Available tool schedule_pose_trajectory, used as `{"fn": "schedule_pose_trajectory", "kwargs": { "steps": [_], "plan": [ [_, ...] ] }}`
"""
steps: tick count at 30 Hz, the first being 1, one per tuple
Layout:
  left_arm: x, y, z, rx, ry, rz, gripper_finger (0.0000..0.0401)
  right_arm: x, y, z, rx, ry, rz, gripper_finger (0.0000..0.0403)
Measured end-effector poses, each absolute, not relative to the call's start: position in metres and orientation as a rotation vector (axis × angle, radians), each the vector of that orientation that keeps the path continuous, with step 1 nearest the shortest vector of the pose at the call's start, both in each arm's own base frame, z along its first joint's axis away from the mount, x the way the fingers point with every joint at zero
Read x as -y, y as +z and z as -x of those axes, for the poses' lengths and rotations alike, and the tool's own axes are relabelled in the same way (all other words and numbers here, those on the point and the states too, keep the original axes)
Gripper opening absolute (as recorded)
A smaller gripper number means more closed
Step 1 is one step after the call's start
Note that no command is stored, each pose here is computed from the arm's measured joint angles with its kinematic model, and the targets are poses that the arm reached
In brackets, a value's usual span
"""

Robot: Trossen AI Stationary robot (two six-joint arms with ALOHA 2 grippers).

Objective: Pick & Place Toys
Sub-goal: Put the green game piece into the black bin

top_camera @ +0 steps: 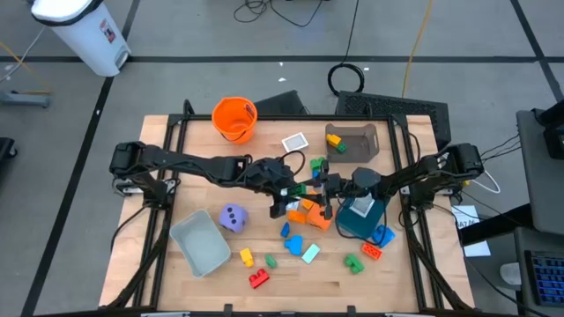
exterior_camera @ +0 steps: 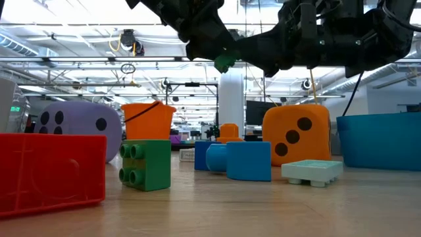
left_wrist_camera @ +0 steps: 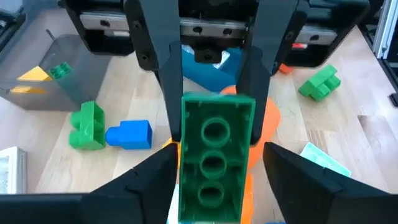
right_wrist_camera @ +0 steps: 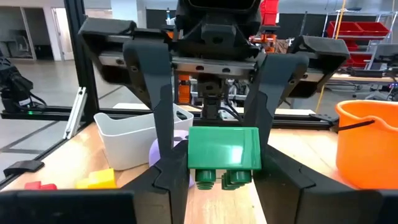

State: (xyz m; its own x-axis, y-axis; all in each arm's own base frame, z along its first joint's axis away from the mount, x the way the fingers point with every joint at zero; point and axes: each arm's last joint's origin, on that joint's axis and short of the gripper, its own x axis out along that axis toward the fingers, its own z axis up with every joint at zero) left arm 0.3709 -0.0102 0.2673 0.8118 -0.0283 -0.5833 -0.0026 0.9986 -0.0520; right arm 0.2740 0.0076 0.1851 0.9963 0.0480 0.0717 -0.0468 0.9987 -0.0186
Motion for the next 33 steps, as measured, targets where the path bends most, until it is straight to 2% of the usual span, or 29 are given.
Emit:
{"fn": "schedule_pose_trajectory", "kwargs": {
  "steps": [5,13,22,33],
  "plan": [
    [0.010,0.277,-0.357,-0.673,-0.009,0.047,0.0263,-0.007,0.188,-0.272,0.077,0.040,0.056,0.0135],
    [0.010,0.292,-0.319,-0.835,0.021,0.096,0.0264,-0.001,0.216,-0.254,0.063,-0.060,0.108,0.0135],
    [0.024,0.283,-0.301,-0.927,0.136,0.028,0.0264,0.024,0.246,-0.220,0.012,-0.338,0.205,0.0135],
    [0.025,0.215,-0.306,-0.530,-0.047,0.088,0.0264,0.069,0.241,-0.189,-0.193,-0.555,0.134,0.0135]
  ]
}}
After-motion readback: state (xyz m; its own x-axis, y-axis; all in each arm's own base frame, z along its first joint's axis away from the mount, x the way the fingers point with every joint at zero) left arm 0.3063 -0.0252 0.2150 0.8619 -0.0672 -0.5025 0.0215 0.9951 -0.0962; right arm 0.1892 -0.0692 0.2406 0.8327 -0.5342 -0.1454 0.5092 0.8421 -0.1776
